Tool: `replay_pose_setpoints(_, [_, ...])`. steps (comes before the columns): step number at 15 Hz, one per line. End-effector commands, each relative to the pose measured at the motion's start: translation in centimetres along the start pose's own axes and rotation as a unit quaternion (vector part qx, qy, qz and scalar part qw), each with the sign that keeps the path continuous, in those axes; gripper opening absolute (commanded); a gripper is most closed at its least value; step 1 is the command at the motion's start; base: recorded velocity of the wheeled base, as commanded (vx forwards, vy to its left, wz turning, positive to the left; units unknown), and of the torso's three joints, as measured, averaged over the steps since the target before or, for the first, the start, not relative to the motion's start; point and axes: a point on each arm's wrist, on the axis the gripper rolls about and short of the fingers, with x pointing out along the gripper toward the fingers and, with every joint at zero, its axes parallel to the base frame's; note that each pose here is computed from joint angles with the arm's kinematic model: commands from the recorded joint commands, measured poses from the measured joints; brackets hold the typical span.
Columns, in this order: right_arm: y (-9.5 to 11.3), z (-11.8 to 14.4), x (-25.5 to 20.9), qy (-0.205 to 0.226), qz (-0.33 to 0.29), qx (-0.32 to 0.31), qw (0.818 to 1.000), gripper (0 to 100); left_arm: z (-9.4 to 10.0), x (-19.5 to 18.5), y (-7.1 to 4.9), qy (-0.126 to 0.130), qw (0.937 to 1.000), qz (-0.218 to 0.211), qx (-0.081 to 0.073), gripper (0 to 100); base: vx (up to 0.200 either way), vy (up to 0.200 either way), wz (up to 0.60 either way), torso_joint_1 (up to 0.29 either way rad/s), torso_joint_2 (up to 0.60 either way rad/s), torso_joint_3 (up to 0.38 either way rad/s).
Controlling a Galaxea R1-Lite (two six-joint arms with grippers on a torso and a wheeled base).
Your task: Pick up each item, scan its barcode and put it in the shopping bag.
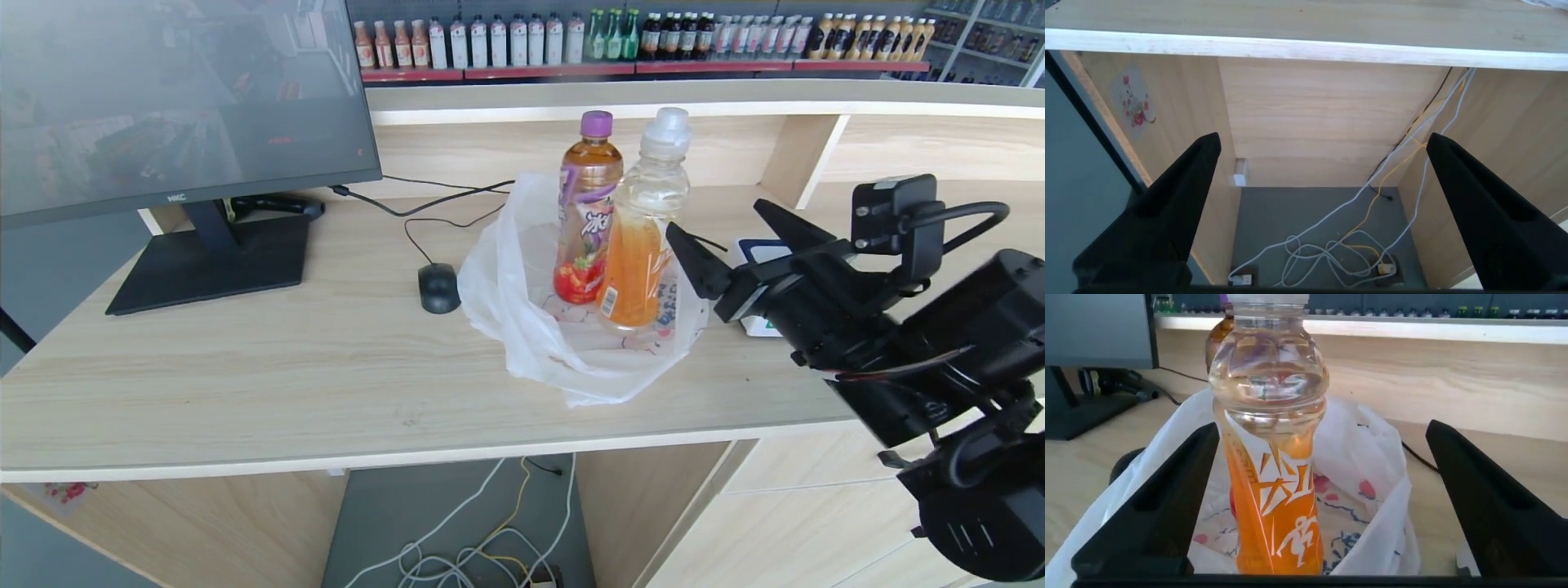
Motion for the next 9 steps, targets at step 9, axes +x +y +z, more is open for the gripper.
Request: replay_pose_setpoints(9, [-2.1, 6.8, -23.9, 0.014, 0.0, 0.024, 1.0, 100, 0.0, 0.0, 0.0, 0.0, 1.0, 0.0, -0.001, 100, 0.0, 0.0, 0.0, 0.0, 0.0, 0.0])
